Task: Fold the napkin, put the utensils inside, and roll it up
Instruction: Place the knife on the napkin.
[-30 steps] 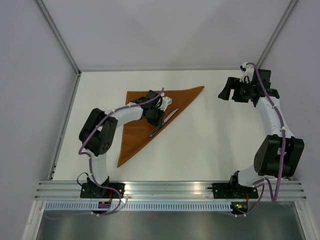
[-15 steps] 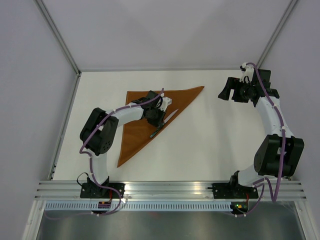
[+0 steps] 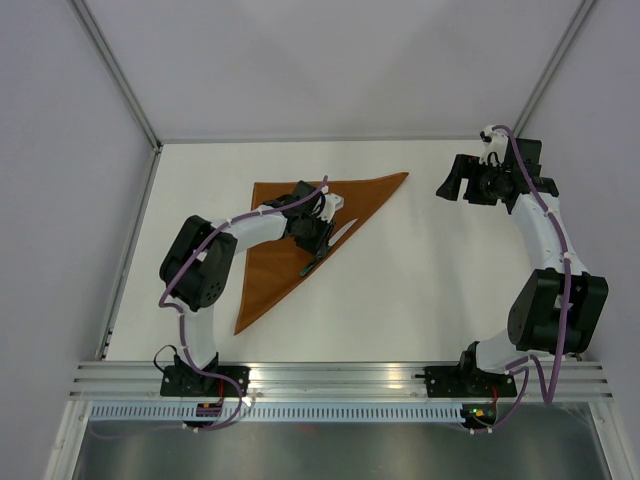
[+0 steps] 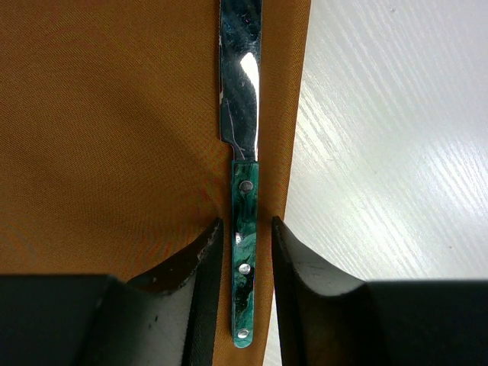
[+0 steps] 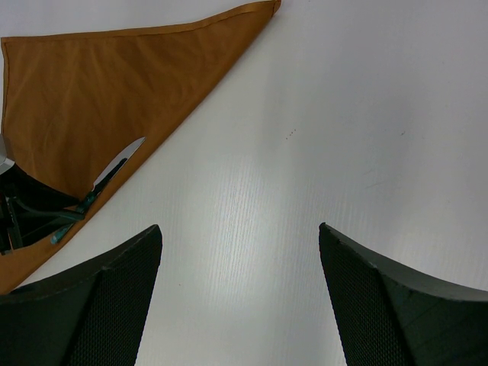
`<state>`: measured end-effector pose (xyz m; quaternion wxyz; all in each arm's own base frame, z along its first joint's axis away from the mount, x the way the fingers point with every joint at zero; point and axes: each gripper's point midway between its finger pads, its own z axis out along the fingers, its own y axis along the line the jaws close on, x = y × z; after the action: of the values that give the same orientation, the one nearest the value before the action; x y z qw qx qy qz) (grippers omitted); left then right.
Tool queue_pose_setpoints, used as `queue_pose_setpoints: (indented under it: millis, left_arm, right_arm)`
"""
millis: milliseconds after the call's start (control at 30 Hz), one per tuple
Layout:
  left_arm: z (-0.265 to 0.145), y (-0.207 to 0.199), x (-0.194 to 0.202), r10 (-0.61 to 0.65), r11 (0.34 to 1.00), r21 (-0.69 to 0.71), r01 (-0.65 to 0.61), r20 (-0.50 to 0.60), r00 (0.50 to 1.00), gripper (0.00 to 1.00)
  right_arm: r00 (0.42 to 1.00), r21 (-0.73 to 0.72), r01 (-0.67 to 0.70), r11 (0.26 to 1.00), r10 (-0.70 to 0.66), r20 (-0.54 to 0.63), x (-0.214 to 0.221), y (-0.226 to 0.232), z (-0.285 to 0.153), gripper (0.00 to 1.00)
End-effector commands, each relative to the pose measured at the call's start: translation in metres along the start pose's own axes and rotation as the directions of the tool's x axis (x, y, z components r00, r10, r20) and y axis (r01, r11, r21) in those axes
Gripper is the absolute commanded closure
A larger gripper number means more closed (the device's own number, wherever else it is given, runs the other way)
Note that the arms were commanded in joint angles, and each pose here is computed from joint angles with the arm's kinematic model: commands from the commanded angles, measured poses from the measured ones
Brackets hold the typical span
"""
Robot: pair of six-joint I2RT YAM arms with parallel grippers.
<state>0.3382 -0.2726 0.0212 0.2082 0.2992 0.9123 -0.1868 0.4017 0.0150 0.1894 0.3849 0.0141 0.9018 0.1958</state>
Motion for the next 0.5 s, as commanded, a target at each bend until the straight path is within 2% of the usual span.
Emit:
queue_pose_setpoints:
  millis: [0, 233, 333, 467]
  left_arm:
    - [-0.022, -0.009, -0.03, 0.002, 1.0, 0.009, -0.003, 0.1, 0.995, 0.62]
    - [-0.061, -0.012, -0.066, 0.012, 0.999, -0.035, -0.004, 0.223, 0.975, 0.57]
    - [-0.079, -0.011, -0.079, -0.011, 0.998, -0.061, 0.029, 0.278, 0.961, 0.56]
    - [-0.097, -0.004, -0.089, -0.055, 0.989, -0.111, 0.099, 0.347, 0.936, 0.53]
  right_arm:
    - [1.0, 0.021, -0.007, 1.0, 0.007, 0.004, 0.0, -0.004, 0.001, 0.12]
    - [0.999, 0.036, 0.002, 0.999, -0.004, 0.036, -0.002, 0.001, 0.011, 0.13]
    - [0.997, 0.027, 0.05, 0.998, -0.052, 0.051, -0.003, 0.015, 0.031, 0.15]
    - [0.999, -0.013, 0.024, 1.0, -0.024, 0.046, -0.008, 0.023, 0.068, 0.15]
